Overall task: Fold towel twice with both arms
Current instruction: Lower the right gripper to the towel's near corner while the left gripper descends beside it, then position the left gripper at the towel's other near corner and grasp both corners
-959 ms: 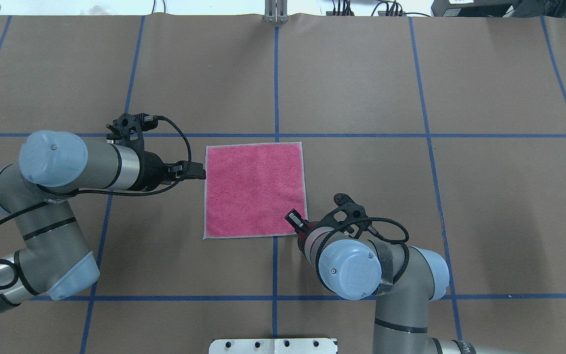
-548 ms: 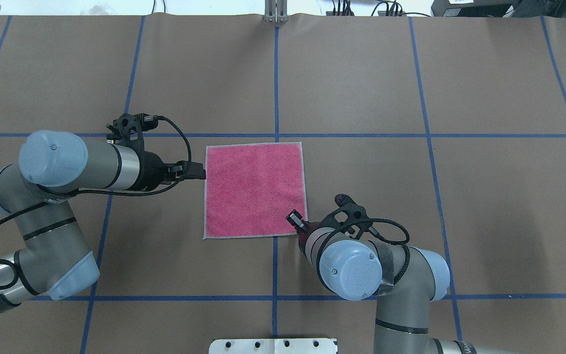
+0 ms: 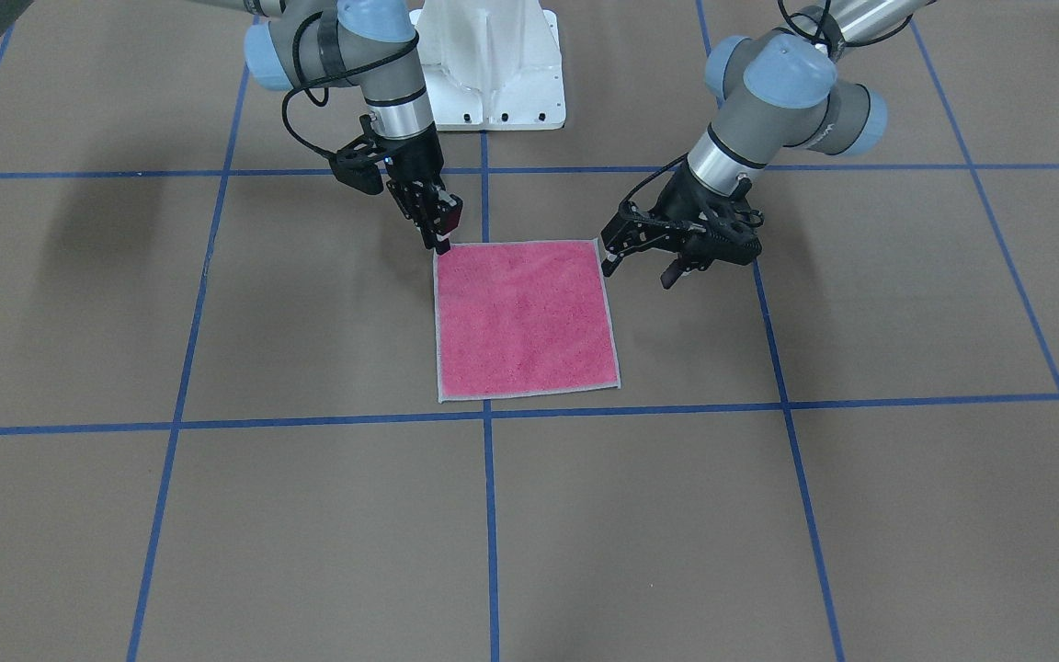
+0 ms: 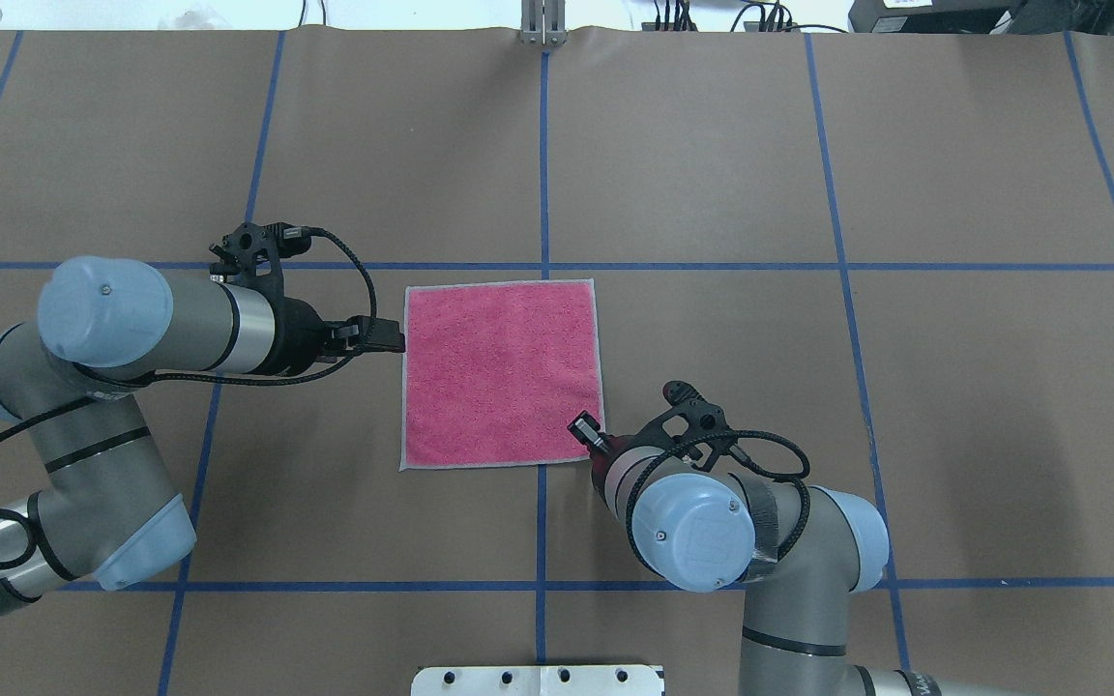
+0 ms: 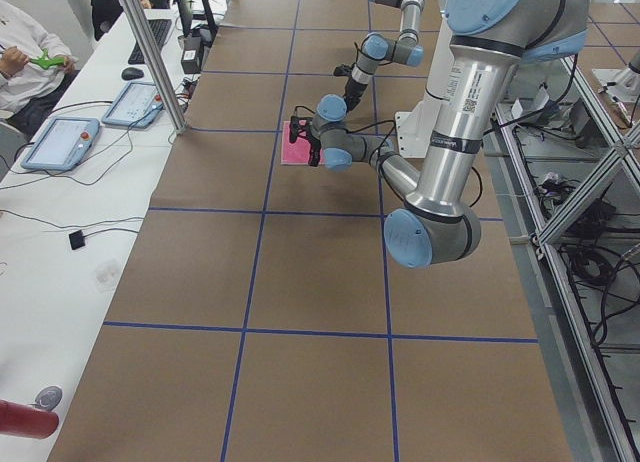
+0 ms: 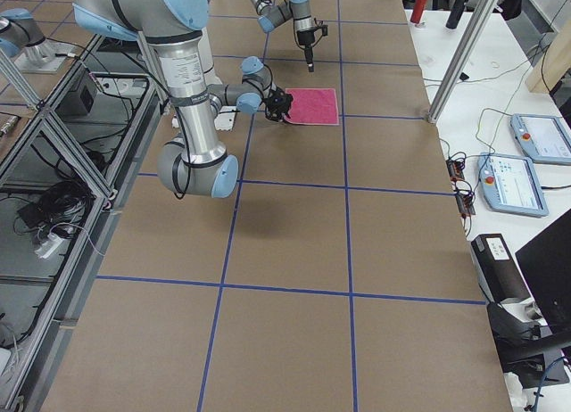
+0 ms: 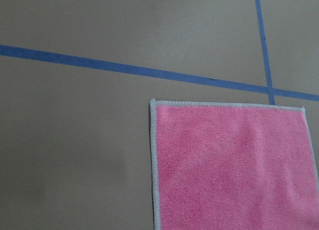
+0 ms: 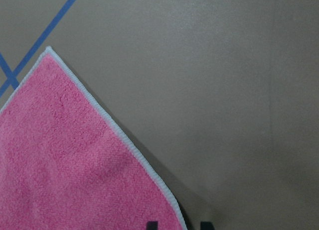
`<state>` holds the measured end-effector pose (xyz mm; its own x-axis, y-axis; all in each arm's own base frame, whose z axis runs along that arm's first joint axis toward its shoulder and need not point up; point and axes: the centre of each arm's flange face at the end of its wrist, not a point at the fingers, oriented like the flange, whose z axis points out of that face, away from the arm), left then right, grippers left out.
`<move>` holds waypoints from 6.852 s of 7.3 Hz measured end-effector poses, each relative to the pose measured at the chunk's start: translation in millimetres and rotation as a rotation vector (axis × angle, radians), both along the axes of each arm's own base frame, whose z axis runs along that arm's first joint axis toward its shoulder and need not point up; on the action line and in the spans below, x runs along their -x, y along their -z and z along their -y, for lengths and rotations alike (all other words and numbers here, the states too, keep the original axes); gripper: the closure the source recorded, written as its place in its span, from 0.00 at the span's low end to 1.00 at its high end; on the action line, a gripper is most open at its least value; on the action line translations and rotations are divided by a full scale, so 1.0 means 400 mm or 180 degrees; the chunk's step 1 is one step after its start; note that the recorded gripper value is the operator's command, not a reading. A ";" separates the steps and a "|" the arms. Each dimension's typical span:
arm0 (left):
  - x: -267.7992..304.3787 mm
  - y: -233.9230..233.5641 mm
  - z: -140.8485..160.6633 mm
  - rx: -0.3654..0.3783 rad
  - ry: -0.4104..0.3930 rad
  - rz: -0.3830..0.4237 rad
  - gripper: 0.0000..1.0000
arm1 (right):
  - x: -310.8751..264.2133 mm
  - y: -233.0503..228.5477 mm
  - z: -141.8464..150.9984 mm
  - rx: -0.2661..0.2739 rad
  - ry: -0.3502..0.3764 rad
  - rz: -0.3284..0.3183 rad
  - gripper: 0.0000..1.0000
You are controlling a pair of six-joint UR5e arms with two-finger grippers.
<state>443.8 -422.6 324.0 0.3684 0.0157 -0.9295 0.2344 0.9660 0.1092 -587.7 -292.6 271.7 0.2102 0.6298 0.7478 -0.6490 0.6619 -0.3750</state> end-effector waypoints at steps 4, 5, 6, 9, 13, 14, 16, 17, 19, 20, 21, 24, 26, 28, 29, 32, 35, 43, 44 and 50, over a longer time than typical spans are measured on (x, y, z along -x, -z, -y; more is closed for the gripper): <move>0.000 -0.001 -0.001 0.0002 0.0000 0.0003 0.01 | -0.004 0.006 0.004 -0.0027 -0.0040 0.0009 1.00; -0.005 -0.001 -0.006 0.0013 -0.0009 0.0001 0.01 | -0.005 0.006 0.005 -0.0034 -0.0051 0.0008 1.00; -0.016 -0.001 -0.019 0.0056 -0.0025 -0.0010 0.01 | -0.006 0.005 0.006 -0.0037 -0.0056 0.0005 1.00; -0.104 0.008 -0.115 0.0216 0.0026 -0.0050 0.24 | -0.007 0.004 0.010 -0.0068 -0.0103 -0.0005 1.00; -0.164 0.011 -0.192 0.0372 0.0084 -0.0072 0.24 | -0.009 0.003 0.011 -0.0076 -0.0122 -0.0009 1.00; -0.167 0.011 -0.197 0.0506 0.0128 -0.0108 0.23 | -0.010 0.003 0.011 -0.0077 -0.0124 -0.0007 1.00; -0.166 0.004 -0.196 0.0943 0.0366 -0.0223 0.21 | -0.011 0.004 0.011 -0.0078 -0.0125 -0.0001 1.00; -0.165 0.001 -0.195 0.1047 0.0442 -0.0250 0.21 | -0.012 0.005 0.012 -0.0078 -0.0126 0.0000 1.00; -0.173 -0.001 -0.203 0.1090 0.0516 -0.0267 0.21 | -0.013 0.006 0.013 -0.0079 -0.0129 0.0005 1.00; -0.178 -0.002 -0.210 0.1091 0.0518 -0.0265 0.21 | -0.013 0.008 0.013 -0.0080 -0.0130 0.0008 1.00; -0.183 -0.003 -0.217 0.1093 0.0509 -0.0259 0.21 | -0.013 0.008 0.013 -0.0080 -0.0130 0.0009 1.00; -0.203 -0.002 -0.246 0.1092 0.0441 -0.0246 0.21 | -0.013 0.010 0.013 -0.0080 -0.0129 0.0013 1.00; -0.213 -0.005 -0.264 0.1076 0.0409 -0.0229 0.21 | -0.013 0.009 0.013 -0.0080 -0.0130 0.0011 1.00; -0.223 -0.003 -0.276 0.1054 0.0409 -0.0226 0.25 | -0.013 0.006 0.013 -0.0079 -0.0130 0.0005 1.00; -0.225 -0.005 -0.278 0.1051 0.0416 -0.0218 0.27 | -0.013 0.006 0.013 -0.0079 -0.0130 0.0004 1.00; -0.229 -0.007 -0.277 0.1051 0.0426 -0.0210 0.27 | -0.014 0.007 0.013 -0.0080 -0.0130 0.0007 1.00; -0.234 -0.002 -0.273 0.1037 0.0454 -0.0220 0.27 | -0.015 0.006 0.013 -0.0080 -0.0130 0.0007 1.00; -0.221 -0.007 -0.274 0.1002 0.0462 -0.0207 0.23 | -0.016 0.002 0.013 -0.0084 -0.0139 -0.0003 1.00; -0.225 -0.008 -0.274 0.1000 0.0457 -0.0201 0.23 | -0.015 0.001 0.012 -0.0088 -0.0141 -0.0005 1.00; -0.239 -0.002 -0.278 0.0999 0.0463 -0.0209 0.34 | -0.015 0.001 0.010 -0.0096 -0.0148 -0.0008 1.00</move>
<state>539.3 -311.5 324.9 0.2851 -0.3228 -0.9025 0.3686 0.9061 -0.2077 -581.8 -296.7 271.3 0.1831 0.6161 0.7661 -0.6803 0.6420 -0.3536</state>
